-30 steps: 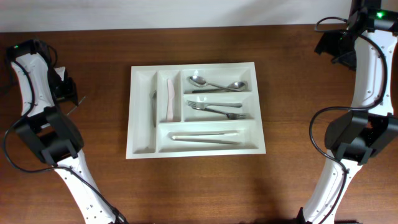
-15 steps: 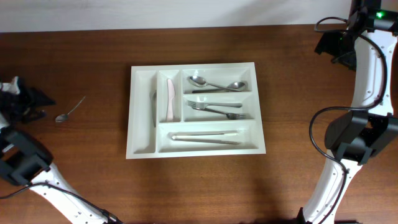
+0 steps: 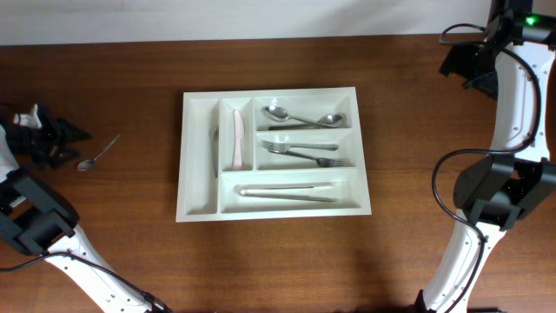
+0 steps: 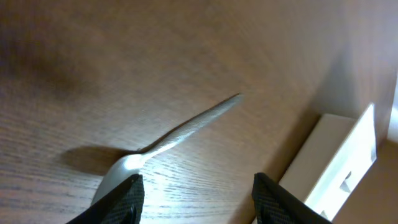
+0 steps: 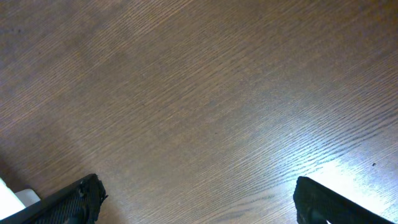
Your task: Pack container
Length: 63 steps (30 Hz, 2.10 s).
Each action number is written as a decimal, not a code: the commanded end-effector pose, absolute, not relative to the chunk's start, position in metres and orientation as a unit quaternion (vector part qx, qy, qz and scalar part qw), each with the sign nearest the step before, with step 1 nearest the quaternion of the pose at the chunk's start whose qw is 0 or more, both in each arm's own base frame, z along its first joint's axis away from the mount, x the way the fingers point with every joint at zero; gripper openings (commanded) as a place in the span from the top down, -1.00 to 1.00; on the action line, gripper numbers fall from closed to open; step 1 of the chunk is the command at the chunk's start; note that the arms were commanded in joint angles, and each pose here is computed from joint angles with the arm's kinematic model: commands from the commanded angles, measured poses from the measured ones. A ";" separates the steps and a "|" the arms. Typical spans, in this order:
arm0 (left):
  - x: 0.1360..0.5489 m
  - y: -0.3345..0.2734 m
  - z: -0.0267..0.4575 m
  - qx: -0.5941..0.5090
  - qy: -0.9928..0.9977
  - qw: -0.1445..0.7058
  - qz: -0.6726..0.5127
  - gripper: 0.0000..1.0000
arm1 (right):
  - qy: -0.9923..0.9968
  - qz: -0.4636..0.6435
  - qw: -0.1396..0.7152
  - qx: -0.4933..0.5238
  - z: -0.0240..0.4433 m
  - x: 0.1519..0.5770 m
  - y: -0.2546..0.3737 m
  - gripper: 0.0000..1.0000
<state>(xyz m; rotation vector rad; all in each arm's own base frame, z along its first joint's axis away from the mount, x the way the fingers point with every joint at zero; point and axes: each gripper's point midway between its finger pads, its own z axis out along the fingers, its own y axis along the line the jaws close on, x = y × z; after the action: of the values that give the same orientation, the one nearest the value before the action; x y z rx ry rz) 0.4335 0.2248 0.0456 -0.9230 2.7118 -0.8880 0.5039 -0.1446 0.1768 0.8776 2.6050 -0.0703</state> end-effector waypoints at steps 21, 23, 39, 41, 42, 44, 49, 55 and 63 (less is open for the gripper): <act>0.443 0.243 0.039 -0.347 0.880 0.104 -0.307 -0.11 | 0.926 -0.024 0.208 0.313 0.190 0.503 -0.142 -0.98; 0.447 0.247 0.048 -0.343 0.882 0.118 -0.301 -0.11 | 0.926 -0.024 0.208 0.313 0.190 0.503 -0.142 -0.98; 0.392 0.290 0.049 -0.389 0.885 0.073 -0.247 -0.12 | 0.926 -0.024 0.208 0.313 0.190 0.503 -0.142 -0.98; 0.389 0.285 0.047 -0.377 0.892 0.062 -0.240 -0.12 | 0.926 -0.024 0.208 0.313 0.190 0.503 -0.142 -0.97; 0.390 0.283 0.047 -0.376 0.893 0.060 -0.241 -0.11 | 0.926 -0.024 0.208 0.313 0.190 0.503 -0.142 -0.98; 0.394 0.278 0.046 -0.370 0.895 0.060 -0.241 -0.11 | 0.926 -0.024 0.208 0.313 0.190 0.503 -0.142 -0.98; 0.406 0.264 0.043 -0.351 0.903 0.059 -0.241 -0.10 | 0.927 -0.024 0.208 0.313 0.190 0.503 -0.142 -0.98; 0.409 0.253 0.023 -0.343 0.905 0.048 -0.245 -0.10 | 0.926 -0.024 0.208 0.313 0.190 0.503 -0.142 -0.98; 0.407 0.249 0.015 -0.345 0.903 0.043 -0.251 -0.10 | 0.927 -0.024 0.208 0.313 0.190 0.503 -0.142 -0.98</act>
<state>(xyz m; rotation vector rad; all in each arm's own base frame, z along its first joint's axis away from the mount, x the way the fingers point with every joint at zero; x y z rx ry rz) 0.4080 0.2482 0.0110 -1.0806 2.7666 -0.7686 0.5039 -0.1446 0.1768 0.8781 2.6049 -0.0702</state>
